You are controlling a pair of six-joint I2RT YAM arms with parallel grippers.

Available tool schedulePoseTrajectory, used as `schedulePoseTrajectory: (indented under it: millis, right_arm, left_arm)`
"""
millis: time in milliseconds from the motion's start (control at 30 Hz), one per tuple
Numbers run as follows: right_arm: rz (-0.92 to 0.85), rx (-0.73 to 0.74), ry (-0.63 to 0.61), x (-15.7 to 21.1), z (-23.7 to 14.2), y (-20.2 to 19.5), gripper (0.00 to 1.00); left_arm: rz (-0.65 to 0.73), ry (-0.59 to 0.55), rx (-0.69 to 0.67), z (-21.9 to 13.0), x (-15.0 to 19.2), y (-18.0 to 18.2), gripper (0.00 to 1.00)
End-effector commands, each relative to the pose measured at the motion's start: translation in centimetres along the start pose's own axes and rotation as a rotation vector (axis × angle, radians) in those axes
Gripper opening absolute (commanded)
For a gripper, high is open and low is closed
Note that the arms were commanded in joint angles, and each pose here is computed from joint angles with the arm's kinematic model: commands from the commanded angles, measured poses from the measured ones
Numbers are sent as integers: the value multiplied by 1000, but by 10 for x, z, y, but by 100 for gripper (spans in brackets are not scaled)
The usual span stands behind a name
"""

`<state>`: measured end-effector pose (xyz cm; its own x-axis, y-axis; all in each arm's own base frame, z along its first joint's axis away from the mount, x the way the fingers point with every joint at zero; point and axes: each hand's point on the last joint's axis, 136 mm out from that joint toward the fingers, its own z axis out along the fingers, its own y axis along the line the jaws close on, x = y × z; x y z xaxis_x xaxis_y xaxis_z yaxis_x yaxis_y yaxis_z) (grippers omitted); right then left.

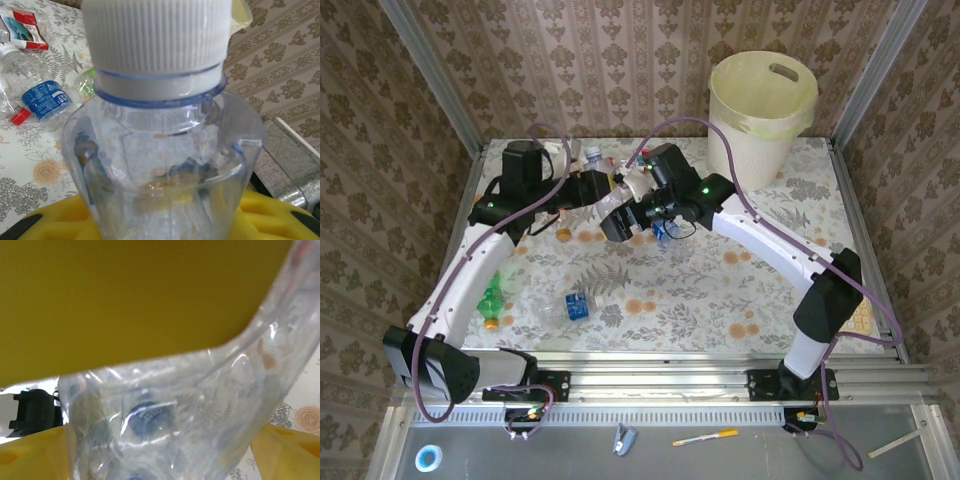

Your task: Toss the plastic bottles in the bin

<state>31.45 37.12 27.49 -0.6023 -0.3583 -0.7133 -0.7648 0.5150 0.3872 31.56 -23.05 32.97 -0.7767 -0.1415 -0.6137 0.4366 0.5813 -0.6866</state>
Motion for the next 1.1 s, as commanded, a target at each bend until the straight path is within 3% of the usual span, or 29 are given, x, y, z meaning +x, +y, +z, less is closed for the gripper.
schedulePoseTrajectory:
  millis: [0,167,333,433,533,567,900,1067]
  right_arm:
    - [-2,47,-43,-8,-6,-4,81]
    - [17,70,-48,-9,-4,-8,73]
    - [35,82,-49,-8,-5,-12,54]
    - [57,88,-50,-7,-6,-15,41]
    - [92,102,-48,-3,-8,-20,39]
    - [106,109,-47,-1,-9,-21,39]
    - [271,220,-75,25,-27,-51,33]
    - [397,304,-94,48,-42,-75,32]
  left_arm:
    - [28,9,86,4,-3,-22,45]
    - [27,18,106,9,0,-25,45]
    - [18,17,135,13,-1,-26,50]
    - [18,6,120,14,-2,-23,63]
    - [15,-12,95,13,-7,-18,86]
    - [13,-21,81,11,-9,-15,99]
    - [-31,-177,-104,-30,-50,28,100]
    - [1,-189,-155,-42,-56,34,100]
